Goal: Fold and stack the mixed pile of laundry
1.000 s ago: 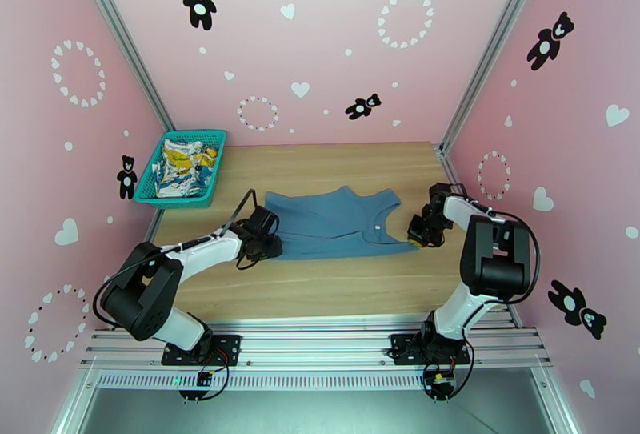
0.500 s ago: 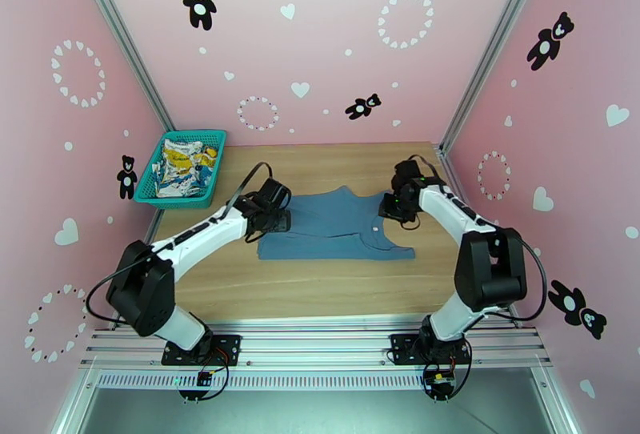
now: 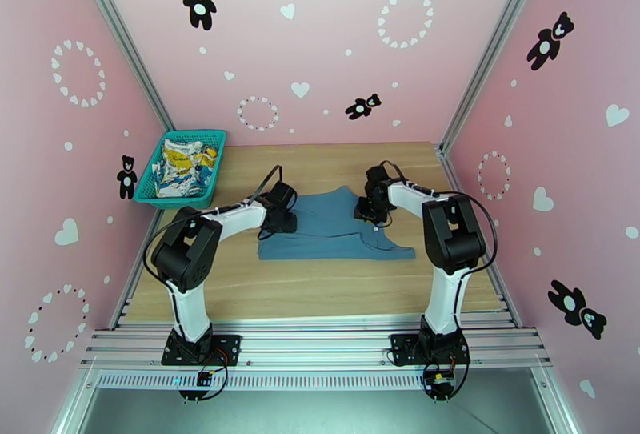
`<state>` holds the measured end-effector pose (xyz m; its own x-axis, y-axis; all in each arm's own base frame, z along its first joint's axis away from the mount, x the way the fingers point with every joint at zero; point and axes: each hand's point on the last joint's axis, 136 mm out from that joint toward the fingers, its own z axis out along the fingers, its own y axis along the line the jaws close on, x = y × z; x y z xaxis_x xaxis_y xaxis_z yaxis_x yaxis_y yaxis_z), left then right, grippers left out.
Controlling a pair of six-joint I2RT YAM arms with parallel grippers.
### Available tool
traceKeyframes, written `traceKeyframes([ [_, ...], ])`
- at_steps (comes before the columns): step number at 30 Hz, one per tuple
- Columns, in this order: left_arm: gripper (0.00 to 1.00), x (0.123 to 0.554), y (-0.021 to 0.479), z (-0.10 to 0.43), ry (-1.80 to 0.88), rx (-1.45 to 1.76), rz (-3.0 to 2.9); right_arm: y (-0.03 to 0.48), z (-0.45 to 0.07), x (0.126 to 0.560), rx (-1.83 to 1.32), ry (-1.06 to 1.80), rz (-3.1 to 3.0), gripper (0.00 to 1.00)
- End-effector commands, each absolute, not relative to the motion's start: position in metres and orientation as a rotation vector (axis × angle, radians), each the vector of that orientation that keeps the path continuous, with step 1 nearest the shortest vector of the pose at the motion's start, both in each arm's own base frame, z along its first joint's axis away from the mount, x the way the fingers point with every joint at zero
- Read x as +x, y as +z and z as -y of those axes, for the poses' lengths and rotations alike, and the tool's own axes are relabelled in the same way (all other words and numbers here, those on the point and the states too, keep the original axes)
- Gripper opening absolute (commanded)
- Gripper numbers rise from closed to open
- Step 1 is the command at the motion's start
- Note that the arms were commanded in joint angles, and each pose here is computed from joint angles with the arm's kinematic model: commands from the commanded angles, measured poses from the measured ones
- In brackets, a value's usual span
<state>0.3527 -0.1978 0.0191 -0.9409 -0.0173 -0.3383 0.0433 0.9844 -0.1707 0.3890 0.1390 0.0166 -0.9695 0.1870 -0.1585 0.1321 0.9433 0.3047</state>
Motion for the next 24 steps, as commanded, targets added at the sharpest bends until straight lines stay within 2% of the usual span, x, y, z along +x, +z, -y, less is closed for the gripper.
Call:
traceKeyframes([
  [1, 0.49, 0.307, 0.002, 0.185, -0.274, -0.031, -2.902, -0.009, -0.113, 0.344, 0.308, 0.333, -3.041, 0.34],
  [4, 0.50, 0.300, 0.008, 0.179, -0.259, -0.032, -2.896, -0.001, -0.111, 0.341, 0.305, 0.316, -3.038, 0.34],
  [8, 0.52, 0.329, 0.027, 0.180, -0.228, -0.010, -2.836, 0.027, -0.114, 0.363, 0.245, 0.333, -2.968, 0.37],
  [11, 0.53, 0.359, 0.049, 0.188, -0.235, 0.014, -2.781, 0.050, -0.113, 0.392, 0.116, 0.296, -2.917, 0.40],
  [15, 0.55, 0.382, 0.070, 0.189, -0.231, 0.025, -2.737, 0.073, -0.136, 0.425, -0.198, 0.395, -2.811, 0.43],
  [20, 0.55, 0.400, 0.071, 0.163, -0.200, -0.013, -2.726, 0.069, -0.159, 0.453, -0.439, 0.426, -2.763, 0.43],
  [24, 0.58, 0.417, 0.058, 0.150, -0.233, -0.012, -2.715, 0.053, -0.174, 0.472, -0.461, 0.422, -2.784, 0.45],
])
